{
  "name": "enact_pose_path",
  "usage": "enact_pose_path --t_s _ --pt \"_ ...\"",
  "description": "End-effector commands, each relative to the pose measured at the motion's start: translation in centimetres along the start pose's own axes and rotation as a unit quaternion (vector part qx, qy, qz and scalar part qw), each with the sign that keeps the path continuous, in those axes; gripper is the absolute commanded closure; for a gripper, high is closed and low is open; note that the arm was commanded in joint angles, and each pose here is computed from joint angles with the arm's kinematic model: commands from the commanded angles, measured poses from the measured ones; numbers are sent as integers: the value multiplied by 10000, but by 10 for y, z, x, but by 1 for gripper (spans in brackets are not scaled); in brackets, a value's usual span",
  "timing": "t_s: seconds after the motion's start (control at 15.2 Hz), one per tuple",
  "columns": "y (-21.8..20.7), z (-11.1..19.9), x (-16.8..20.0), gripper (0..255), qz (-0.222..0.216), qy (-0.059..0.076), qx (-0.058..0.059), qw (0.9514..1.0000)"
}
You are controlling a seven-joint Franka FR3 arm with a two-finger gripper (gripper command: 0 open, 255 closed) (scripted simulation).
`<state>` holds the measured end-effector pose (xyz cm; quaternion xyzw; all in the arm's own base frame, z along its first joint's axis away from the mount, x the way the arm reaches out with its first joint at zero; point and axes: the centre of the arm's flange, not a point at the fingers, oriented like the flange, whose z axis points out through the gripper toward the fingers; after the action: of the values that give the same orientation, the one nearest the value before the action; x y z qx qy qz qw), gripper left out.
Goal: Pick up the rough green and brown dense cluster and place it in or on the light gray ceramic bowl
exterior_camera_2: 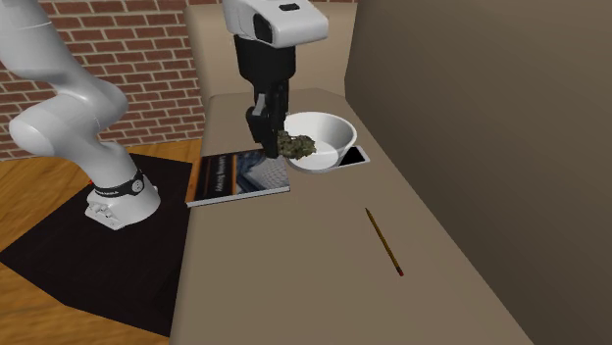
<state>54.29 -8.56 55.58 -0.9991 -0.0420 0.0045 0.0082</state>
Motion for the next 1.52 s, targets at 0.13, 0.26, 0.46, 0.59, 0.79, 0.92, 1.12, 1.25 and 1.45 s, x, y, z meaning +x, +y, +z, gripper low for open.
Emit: enact_pose_path --t_s 0.13,0.26,0.46,0.59,0.79,0.92,1.12,1.25,1.45 --pt "-55 -2 10 255 6 0 1 10000" --pt "-81 -2 15 255 6 0 1 10000" --pt "-120 -3 23 255 6 0 1 10000" --pt "-146 -3 28 255 6 0 1 10000" --pt "-185 -3 36 255 6 0 1 10000" --pt "-206 -4 40 255 6 0 1 10000" --pt "-206 12 40 255 6 0 1 10000" --pt "-205 23 40 255 6 0 1 10000" --pt "-205 39 40 255 6 0 1 10000"
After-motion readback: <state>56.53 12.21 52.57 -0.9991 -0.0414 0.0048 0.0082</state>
